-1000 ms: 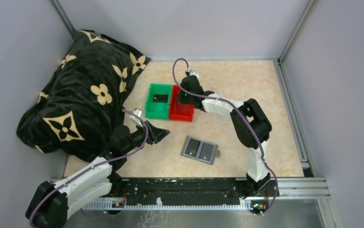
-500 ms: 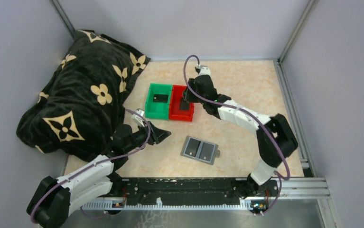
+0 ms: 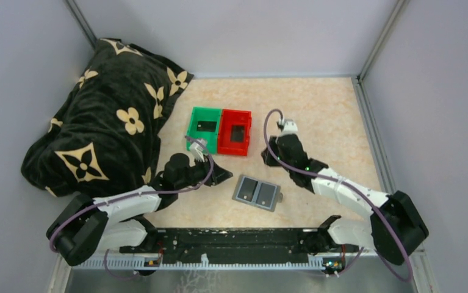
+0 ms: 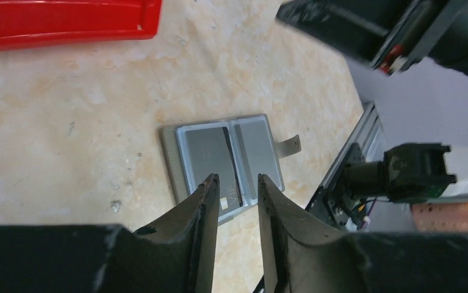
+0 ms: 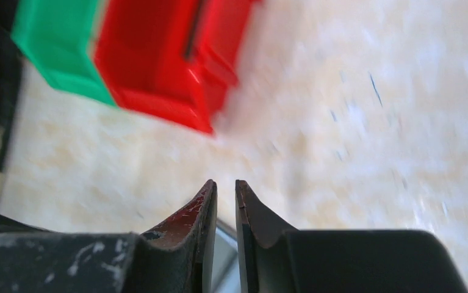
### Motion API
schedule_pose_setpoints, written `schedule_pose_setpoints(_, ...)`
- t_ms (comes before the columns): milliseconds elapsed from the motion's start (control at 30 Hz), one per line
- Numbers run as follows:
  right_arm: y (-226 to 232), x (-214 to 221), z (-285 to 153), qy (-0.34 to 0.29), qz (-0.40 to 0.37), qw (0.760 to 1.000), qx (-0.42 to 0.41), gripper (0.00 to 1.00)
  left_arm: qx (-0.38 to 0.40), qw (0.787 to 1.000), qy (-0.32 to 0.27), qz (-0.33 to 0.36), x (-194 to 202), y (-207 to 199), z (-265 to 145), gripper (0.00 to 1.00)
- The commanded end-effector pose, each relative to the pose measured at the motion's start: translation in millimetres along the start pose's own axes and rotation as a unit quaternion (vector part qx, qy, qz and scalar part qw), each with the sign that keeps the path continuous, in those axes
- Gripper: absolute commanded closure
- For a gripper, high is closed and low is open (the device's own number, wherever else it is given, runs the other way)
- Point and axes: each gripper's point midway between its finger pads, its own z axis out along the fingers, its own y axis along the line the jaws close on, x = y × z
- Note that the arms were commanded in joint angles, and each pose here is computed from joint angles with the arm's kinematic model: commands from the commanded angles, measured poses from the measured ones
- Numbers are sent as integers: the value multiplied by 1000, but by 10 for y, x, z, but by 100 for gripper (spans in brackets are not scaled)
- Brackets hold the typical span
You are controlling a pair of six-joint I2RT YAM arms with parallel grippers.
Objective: Take the credit cards out of the card holder
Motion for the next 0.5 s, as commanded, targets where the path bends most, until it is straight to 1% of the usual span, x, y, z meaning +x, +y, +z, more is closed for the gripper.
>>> schedule_pose_setpoints(0,-217,501,-236,39,14,999,8,82,22,999,1,38,-48,-215,238,77)
schedule_pose_setpoints(33,-228,582,-300,38,9,999,8,82,23,999,10,34,-7,-206,275,93)
schedule_pose_setpoints(67,-251,655,-364,38,0,999,17,82,21,999,16,28,26,-179,302,100)
schedule_pose_setpoints(133,-207,779,-502,42,-18,999,18,83,30,999,32,22,128,-155,342,100)
schedule_pose_setpoints(300,89,1063,-825,60,-24,997,-45,83,7,998,63,-2,328,30,417,100)
schedule_pose_setpoints(333,108,1129,-870,64,-23,996,-52,83,0,998,63,-4,341,65,424,98)
schedule_pose_setpoints(400,114,1291,-937,80,-19,995,-60,83,-12,998,56,-5,325,115,436,86)
schedule_pose_setpoints(467,132,1509,-1006,110,-14,991,-69,84,-17,999,50,-3,287,115,444,75)
